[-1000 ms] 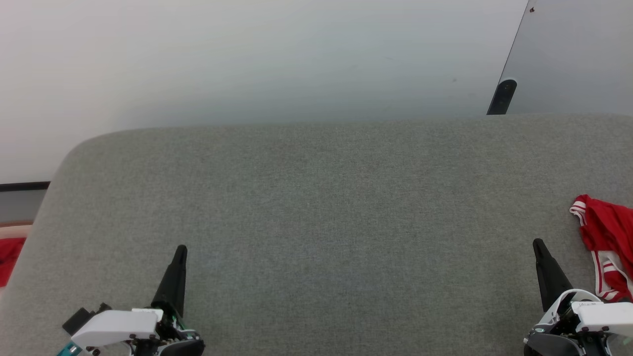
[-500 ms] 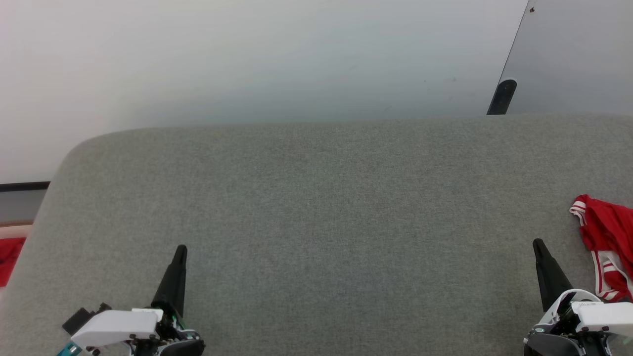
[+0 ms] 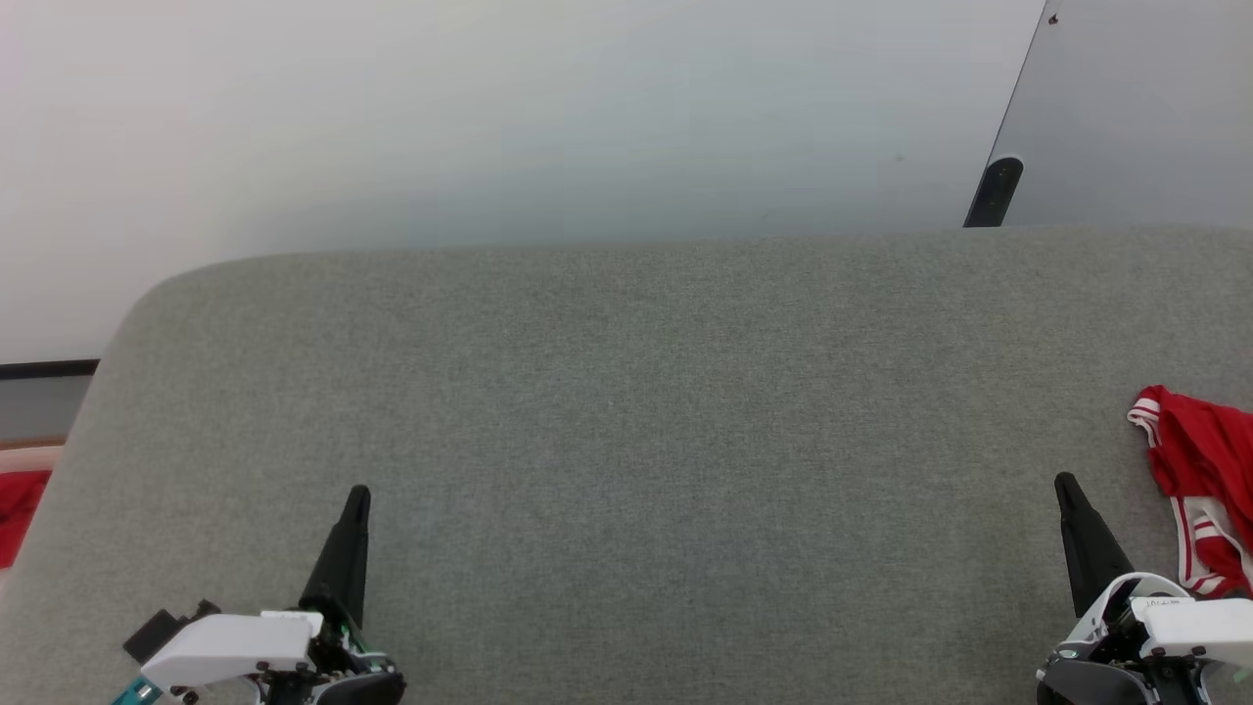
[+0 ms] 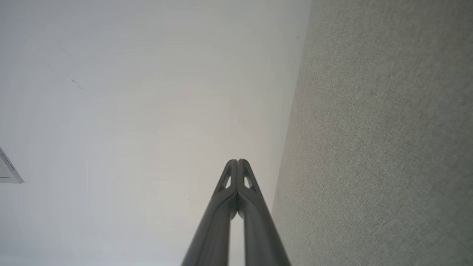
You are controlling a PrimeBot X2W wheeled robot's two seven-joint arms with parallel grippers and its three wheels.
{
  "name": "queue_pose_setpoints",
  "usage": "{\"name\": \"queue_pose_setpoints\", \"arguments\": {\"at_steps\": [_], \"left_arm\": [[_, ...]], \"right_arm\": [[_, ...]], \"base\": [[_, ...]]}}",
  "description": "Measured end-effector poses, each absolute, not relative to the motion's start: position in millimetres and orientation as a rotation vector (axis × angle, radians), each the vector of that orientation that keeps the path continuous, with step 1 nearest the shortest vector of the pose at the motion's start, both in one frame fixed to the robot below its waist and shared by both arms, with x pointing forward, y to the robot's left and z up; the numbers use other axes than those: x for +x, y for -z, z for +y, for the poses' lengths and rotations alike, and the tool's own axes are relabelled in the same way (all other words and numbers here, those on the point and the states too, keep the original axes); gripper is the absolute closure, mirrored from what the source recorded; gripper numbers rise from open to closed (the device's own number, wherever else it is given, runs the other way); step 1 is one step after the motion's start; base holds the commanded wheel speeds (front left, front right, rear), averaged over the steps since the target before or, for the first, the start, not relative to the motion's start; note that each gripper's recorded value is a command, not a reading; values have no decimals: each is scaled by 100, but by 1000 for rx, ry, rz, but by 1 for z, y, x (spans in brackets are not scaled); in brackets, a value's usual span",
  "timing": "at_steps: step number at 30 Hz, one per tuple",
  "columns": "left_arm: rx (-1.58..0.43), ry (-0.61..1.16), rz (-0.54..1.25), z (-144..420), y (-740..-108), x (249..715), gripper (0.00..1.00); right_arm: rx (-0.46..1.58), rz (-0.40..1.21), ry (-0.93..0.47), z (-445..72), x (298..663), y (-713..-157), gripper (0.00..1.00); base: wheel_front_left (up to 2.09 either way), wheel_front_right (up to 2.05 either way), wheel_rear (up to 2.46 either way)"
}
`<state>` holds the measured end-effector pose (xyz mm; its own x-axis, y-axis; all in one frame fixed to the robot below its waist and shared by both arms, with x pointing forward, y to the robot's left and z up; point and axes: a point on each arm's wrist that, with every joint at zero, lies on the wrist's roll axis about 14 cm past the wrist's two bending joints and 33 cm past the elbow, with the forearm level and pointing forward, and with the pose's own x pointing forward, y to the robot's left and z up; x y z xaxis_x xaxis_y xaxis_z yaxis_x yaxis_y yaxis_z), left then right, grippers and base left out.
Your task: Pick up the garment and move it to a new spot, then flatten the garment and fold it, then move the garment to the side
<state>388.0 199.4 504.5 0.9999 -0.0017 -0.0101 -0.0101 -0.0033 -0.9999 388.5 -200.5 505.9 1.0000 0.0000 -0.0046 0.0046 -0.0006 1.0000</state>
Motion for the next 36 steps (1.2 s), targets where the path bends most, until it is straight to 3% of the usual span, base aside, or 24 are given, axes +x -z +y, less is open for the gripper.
{"name": "queue_pose_setpoints", "arguments": {"at_steps": [36], "left_arm": [[-1574, -6, 9, 199, -504, 388, 100]], "right_arm": [[1571, 4, 4, -200, 388, -506, 100]], "base": [[0, 0, 0]]}}
